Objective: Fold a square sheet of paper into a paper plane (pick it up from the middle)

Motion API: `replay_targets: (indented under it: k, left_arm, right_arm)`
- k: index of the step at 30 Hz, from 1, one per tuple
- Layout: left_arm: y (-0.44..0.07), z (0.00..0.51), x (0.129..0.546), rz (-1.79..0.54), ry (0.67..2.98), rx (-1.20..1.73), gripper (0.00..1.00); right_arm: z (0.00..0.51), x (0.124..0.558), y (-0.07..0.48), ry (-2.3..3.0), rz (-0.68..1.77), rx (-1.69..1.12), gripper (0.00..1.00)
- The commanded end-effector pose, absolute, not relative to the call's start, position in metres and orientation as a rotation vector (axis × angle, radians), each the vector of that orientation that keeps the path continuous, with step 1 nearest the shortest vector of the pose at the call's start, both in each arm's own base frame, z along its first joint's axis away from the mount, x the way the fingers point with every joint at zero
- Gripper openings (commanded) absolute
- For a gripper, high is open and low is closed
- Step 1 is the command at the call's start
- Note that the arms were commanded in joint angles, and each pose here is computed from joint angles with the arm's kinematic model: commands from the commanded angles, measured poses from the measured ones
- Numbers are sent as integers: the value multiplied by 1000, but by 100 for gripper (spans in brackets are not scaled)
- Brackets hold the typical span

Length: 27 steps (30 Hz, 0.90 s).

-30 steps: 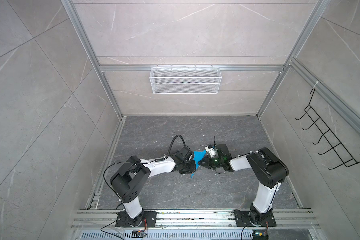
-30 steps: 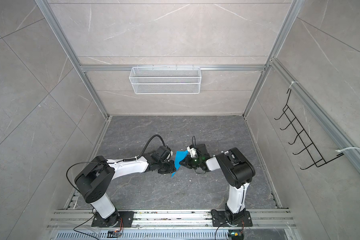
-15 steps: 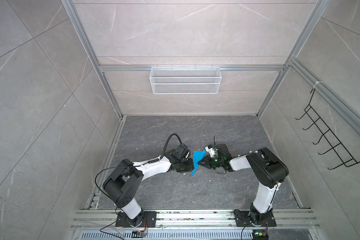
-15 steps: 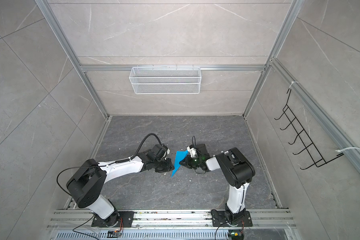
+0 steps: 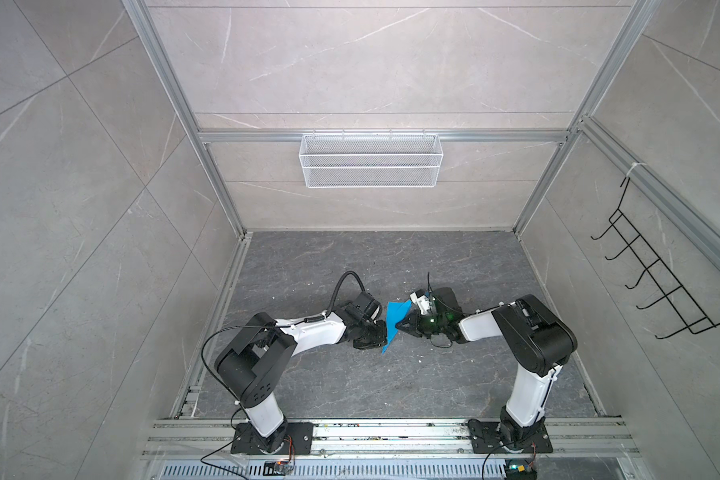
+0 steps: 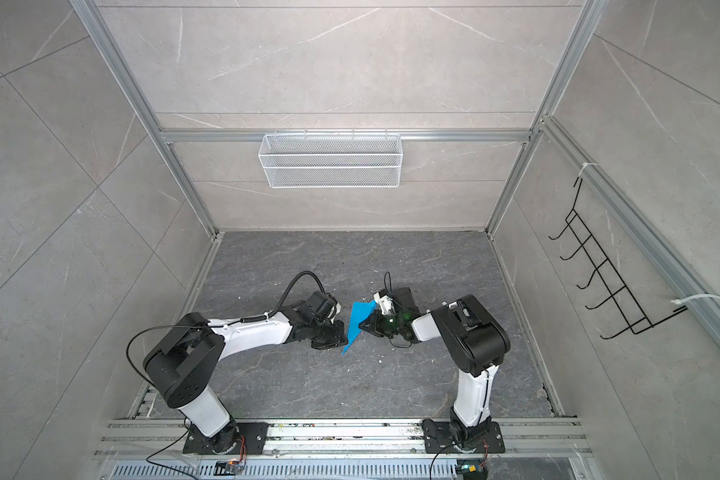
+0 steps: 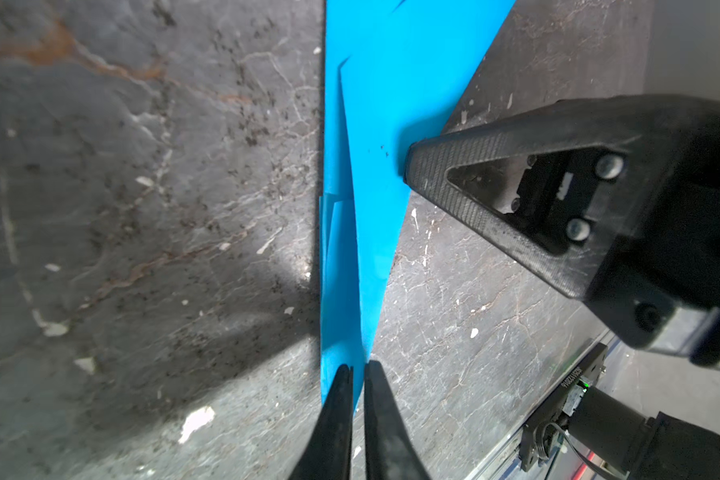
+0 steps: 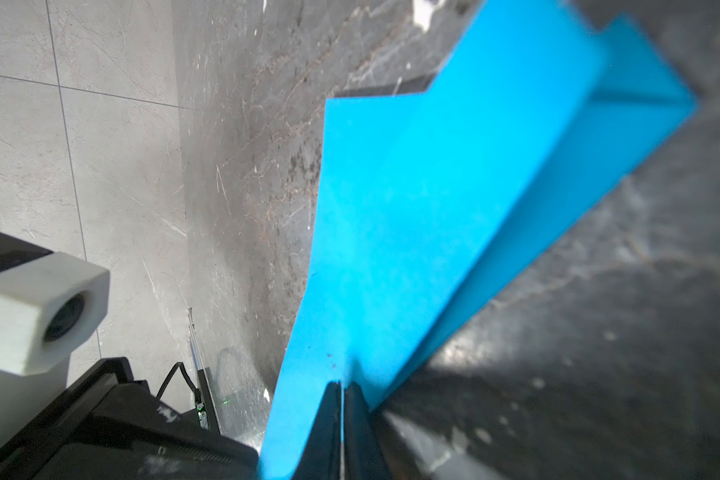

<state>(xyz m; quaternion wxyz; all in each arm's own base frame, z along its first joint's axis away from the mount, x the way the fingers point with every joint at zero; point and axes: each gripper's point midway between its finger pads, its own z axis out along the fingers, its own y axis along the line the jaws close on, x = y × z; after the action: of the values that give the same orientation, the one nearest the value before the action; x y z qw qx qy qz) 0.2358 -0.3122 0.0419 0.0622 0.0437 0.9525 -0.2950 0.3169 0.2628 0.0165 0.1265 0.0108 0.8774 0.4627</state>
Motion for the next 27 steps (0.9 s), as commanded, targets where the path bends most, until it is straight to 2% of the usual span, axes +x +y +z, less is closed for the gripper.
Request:
replay_targets:
  k: [1, 21, 27]
  left_arm:
    - [-315, 38, 232, -917, 2904, 132, 8]
    - [-301, 12, 222, -812, 2995, 83, 4]
    - [-305, 45, 233, -843, 2888, 117, 6]
  right_arm:
    - [-20, 309, 246, 2689, 1206, 162, 10]
    - [-23, 308, 245, 2697, 1197, 171, 10]
    - [-22, 308, 245, 2697, 1195, 172, 10]
